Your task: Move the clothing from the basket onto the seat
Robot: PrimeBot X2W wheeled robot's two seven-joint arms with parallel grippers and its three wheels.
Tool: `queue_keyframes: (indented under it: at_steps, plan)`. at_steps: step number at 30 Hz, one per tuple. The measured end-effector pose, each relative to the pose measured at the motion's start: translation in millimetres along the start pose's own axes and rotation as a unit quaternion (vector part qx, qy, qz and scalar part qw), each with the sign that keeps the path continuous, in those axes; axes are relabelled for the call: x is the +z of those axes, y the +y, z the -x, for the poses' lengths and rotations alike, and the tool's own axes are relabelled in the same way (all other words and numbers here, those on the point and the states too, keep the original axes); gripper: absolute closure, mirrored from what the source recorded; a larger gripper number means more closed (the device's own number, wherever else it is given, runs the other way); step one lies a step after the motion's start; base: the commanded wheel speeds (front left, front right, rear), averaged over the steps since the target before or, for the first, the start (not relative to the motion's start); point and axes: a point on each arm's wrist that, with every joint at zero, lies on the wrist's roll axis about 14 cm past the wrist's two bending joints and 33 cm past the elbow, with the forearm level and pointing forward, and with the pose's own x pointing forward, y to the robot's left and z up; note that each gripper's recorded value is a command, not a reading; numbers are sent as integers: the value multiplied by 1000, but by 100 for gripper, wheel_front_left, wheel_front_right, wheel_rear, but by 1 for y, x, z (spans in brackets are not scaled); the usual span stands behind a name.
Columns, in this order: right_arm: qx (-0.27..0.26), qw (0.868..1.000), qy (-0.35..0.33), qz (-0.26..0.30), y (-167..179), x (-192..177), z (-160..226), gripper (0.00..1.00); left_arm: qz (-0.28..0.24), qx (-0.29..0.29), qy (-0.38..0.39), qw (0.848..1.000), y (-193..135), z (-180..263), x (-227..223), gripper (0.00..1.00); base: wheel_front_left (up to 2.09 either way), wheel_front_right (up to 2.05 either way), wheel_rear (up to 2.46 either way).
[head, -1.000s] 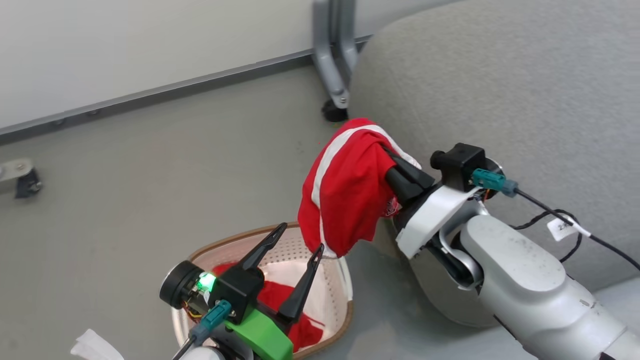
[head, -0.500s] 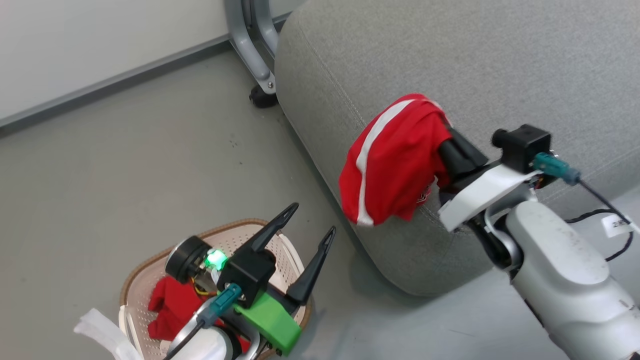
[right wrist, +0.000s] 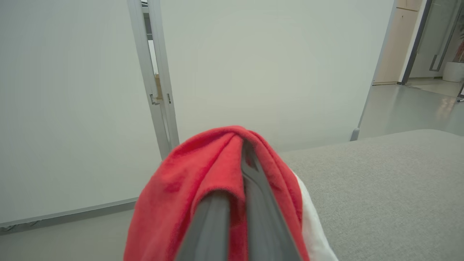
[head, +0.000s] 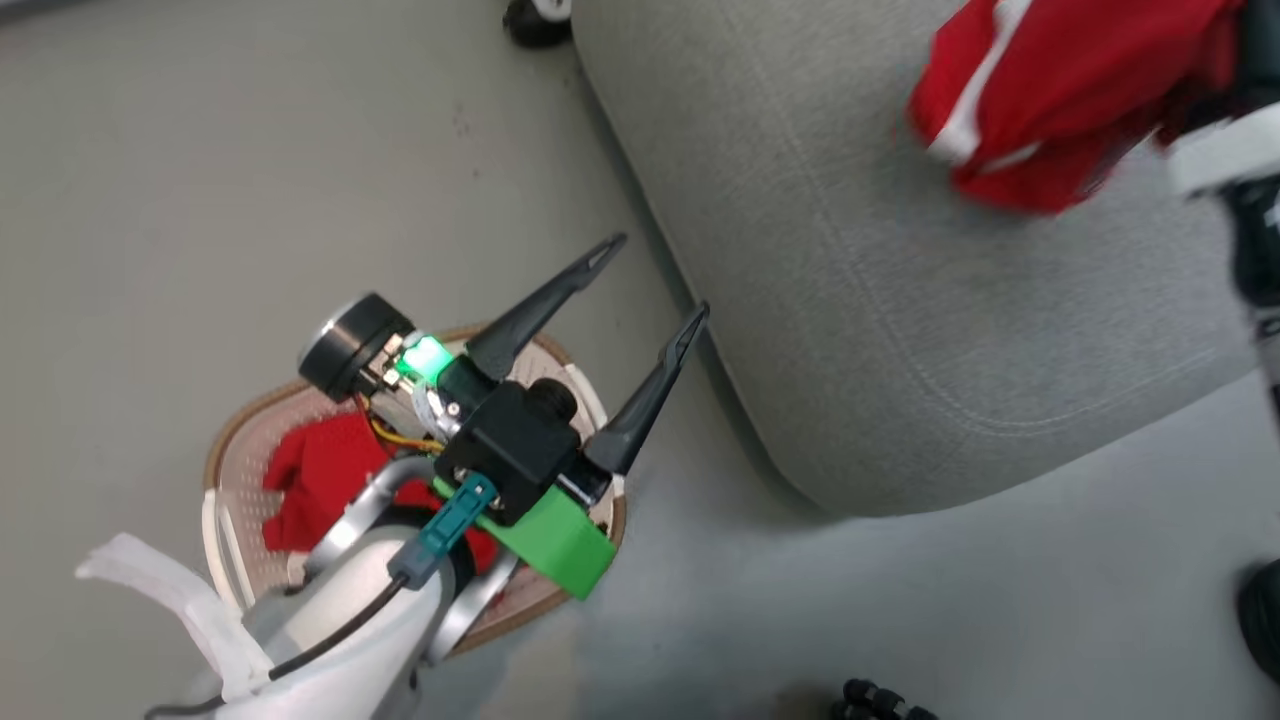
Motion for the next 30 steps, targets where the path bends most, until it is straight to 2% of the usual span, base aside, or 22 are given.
queue_keyframes:
  at_steps: [4, 7, 12, 13, 14, 15, 16, 19, 23, 30]
  plan:
    - [-20, 1000, -11, 21, -16, -1, -35, 100, -1, 9, 1, 1000, 21, -1, -17, 0, 0, 0, 0]
    - [-33, 999, -1, 30, -22, -19, -54, 100, 9, 16, 10, 1000, 32, 0, -35, 0, 0, 0, 0]
    - [-48, 996, 66, 34, -23, -88, -63, 100, 35, 26, 31, 999, 43, 8, -70, 0, 0, 0, 0]
    - [-52, 995, 80, 31, -22, -102, -62, 91, 41, 30, 36, 998, 45, 10, -77, 0, 0, 0, 0]
    - [-54, 994, 92, 29, -20, -114, -61, 58, 45, 32, 40, 998, 46, 12, -82, 0, 0, 0, 0]
    - [-56, 992, 107, 21, -17, -131, -56, 7, 50, 35, 44, 997, 47, 14, -88, 0, 0, 0, 0]
    - [-59, 990, 124, 14, -14, -147, -50, 0, 54, 39, 49, 997, 49, 16, -93, 0, 0, 0, 0]
    - [-63, 985, 159, -1, -7, -179, -34, 0, 63, 49, 59, 995, 52, 22, -102, 0, 0, 0, 0]
    - [-72, 982, 176, -13, -4, -193, -12, 0, 64, 59, 56, 995, 55, 25, -101, 0, 0, 0, 0]
    - [-71, 986, 149, -18, 2, -166, 21, 0, 68, 94, 47, 992, 54, 33, -87, 0, 0, 0, 0]
